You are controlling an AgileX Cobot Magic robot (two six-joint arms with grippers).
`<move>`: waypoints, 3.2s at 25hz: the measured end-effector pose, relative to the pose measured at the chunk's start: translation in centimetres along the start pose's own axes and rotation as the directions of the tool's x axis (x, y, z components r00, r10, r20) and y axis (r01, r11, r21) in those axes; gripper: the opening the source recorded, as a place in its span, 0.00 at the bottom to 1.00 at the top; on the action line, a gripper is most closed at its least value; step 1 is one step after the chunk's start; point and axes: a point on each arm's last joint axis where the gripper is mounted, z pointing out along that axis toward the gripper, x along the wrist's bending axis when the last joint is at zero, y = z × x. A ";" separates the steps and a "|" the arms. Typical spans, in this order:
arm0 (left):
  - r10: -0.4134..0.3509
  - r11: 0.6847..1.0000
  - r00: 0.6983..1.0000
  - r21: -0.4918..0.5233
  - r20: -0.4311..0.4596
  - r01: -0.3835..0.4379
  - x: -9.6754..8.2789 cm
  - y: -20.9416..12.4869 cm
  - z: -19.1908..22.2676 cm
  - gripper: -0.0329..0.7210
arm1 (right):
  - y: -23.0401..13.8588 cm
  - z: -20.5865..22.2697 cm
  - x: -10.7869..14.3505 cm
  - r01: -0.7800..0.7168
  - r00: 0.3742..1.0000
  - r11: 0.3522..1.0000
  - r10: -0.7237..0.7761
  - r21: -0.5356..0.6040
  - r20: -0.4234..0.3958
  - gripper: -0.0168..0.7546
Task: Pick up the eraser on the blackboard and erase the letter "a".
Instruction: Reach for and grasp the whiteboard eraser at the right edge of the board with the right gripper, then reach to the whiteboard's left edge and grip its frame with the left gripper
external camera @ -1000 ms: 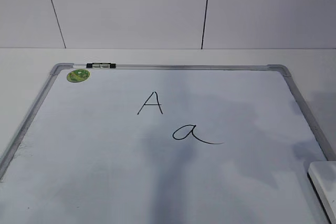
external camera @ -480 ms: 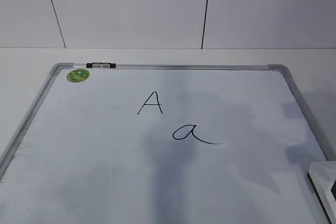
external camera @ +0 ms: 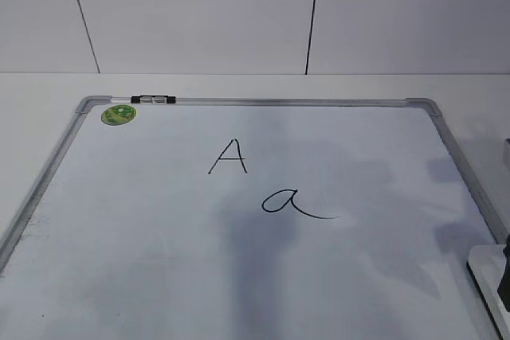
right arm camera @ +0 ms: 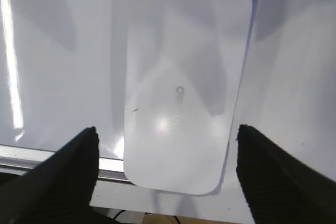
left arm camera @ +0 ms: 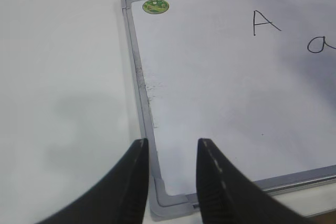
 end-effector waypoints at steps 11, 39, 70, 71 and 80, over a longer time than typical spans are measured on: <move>0.000 1.000 1.000 0.000 0.000 0.000 0.0 0.0 0.0 0.36 | 0.9 1.5 -0.1 -0.025 1.000 0.999 0.025 0.032 0.002 0.86; 0.000 1.000 1.000 0.000 0.000 0.000 0.0 0.0 0.0 0.36 | 2.1 3.7 -0.3 -0.063 0.998 0.995 0.061 0.080 0.020 0.85; 0.000 1.000 1.000 0.000 0.000 0.000 0.0 0.0 0.0 0.36 | 2.4 4.7 -0.4 -0.063 0.998 0.992 0.060 0.110 0.025 0.77; 0.000 1.000 1.000 0.000 0.000 0.000 0.0 0.0 0.0 0.36 | 2.4 4.7 -0.4 -0.063 0.998 0.992 0.060 0.109 0.025 0.77; 0.000 1.000 1.000 0.000 0.000 0.000 0.0 0.0 0.0 0.36 | 2.4 4.7 -0.4 -0.063 0.998 0.992 0.061 0.109 0.025 0.77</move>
